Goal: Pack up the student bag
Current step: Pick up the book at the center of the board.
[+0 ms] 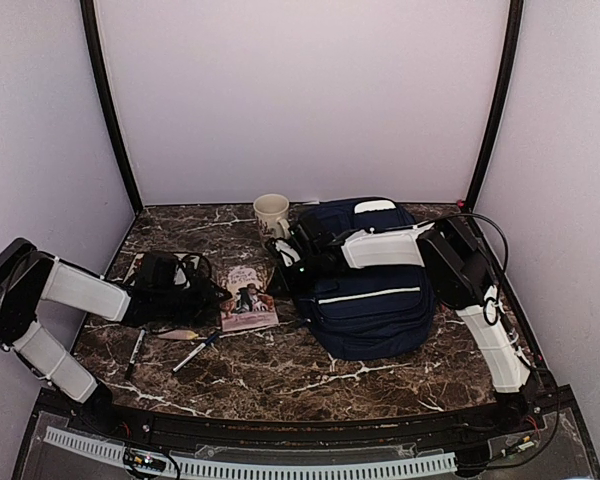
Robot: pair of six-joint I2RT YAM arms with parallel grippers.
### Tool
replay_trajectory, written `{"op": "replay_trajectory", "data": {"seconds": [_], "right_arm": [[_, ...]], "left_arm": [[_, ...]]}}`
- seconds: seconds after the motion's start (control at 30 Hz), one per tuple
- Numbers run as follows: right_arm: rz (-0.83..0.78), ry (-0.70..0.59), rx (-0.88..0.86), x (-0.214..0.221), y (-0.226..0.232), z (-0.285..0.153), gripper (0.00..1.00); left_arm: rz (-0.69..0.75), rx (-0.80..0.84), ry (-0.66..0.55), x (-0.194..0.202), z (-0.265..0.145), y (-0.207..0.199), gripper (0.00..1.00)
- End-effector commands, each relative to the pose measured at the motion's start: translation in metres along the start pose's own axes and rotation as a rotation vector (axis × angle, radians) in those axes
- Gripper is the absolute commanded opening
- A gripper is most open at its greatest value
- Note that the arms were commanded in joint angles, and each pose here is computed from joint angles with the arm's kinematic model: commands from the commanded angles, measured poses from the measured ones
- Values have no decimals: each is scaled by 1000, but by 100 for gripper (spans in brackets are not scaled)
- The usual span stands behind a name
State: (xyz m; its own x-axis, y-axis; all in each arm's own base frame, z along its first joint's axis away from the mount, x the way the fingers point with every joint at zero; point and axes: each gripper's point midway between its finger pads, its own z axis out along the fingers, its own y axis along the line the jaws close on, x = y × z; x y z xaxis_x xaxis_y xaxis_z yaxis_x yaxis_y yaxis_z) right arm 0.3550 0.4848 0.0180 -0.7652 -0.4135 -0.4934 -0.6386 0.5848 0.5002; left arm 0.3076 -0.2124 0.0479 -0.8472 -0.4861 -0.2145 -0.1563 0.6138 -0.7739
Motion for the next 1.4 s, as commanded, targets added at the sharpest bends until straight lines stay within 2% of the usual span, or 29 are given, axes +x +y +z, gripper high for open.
{"op": "replay_trajectory", "data": {"seconds": [0.0, 0.23, 0.3, 0.43, 0.6, 0.77, 0.87, 1.0, 1.13, 1.2, 1.37], "right_arm": [[115, 340, 135, 132, -56, 49, 13], [115, 342, 130, 133, -55, 50, 13], [111, 341, 133, 133, -55, 49, 13], [112, 344, 132, 134, -55, 49, 13], [113, 346, 131, 134, -56, 51, 13], [108, 349, 133, 136, -56, 50, 13], [112, 357, 125, 138, -55, 49, 13], [111, 357, 118, 137, -55, 50, 13], [109, 360, 113, 137, -55, 52, 13], [105, 363, 113, 138, -55, 51, 13], [101, 359, 115, 136, -56, 50, 13]], "left_arm": [[169, 313, -170, -29, -34, -94, 60], [103, 246, -118, -22, -22, -75, 61], [76, 101, -125, -22, -24, -50, 60], [106, -186, -140, -29, -39, -15, 67], [81, -295, -95, -27, -31, 8, 74], [80, -267, -90, -43, -12, 9, 77], [89, -305, -73, -50, -2, 13, 77], [31, -278, -1, -45, 17, 15, 76], [-116, -186, 154, -17, 43, 16, 76], [-160, -79, 199, -9, 54, 1, 74], [-58, 140, 150, -25, 49, -55, 67]]}}
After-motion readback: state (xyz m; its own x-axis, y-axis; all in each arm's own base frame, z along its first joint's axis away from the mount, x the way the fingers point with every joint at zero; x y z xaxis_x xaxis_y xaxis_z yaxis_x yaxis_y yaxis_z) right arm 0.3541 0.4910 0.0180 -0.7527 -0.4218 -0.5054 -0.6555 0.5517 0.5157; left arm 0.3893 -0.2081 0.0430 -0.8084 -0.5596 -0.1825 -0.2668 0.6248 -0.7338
